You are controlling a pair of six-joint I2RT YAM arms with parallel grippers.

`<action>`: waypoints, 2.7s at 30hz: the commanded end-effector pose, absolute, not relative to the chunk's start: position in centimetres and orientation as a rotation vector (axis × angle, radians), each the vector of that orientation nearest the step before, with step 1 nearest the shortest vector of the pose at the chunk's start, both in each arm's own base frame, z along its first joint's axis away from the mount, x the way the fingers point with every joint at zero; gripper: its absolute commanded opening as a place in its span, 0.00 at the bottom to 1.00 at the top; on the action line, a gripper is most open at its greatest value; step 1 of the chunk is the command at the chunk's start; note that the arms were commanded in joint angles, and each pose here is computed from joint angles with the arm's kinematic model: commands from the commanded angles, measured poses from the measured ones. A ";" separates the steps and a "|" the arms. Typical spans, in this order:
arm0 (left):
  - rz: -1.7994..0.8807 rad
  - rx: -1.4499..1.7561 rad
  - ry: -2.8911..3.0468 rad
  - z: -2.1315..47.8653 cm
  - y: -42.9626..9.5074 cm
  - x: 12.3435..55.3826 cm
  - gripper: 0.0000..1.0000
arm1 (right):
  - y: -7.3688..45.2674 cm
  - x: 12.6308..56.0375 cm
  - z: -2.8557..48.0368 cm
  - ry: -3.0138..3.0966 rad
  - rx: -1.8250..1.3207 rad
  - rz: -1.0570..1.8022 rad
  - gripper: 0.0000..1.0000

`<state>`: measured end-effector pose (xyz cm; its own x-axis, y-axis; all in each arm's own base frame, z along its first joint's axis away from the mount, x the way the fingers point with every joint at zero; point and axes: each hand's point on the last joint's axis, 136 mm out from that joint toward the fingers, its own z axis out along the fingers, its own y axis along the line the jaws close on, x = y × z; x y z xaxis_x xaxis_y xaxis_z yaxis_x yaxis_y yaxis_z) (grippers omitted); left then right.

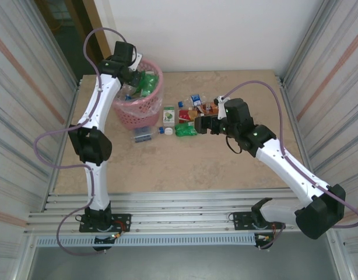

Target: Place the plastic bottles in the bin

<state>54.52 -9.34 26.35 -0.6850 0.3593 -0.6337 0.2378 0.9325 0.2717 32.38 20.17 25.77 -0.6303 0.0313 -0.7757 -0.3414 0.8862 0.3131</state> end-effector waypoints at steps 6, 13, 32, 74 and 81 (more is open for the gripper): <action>0.112 0.296 2.262 32.8 -9.4 51.7 0.54 | 18.2 32.3 25.3 2.222 -0.144 0.528 0.98; -0.002 0.253 2.139 39.0 -10.6 48.4 0.64 | 17.1 32.6 25.4 2.229 -0.128 0.518 0.98; -0.489 -0.289 1.993 33.0 -9.2 32.8 0.99 | 18.1 32.7 23.1 2.308 -0.272 0.470 0.98; -0.680 -1.095 2.154 6.7 -16.4 40.1 0.97 | 17.6 34.1 20.6 2.370 -0.197 0.480 0.98; -0.580 -1.255 2.167 4.3 -15.3 39.3 0.96 | 17.9 34.2 20.3 2.376 -0.196 0.495 0.98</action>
<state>39.48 -16.39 5.21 -0.4597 -0.8466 -0.2683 -0.5627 0.5114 -0.6495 33.68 17.69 20.10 -0.7511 -0.0265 -0.6596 -0.2729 0.9223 0.2738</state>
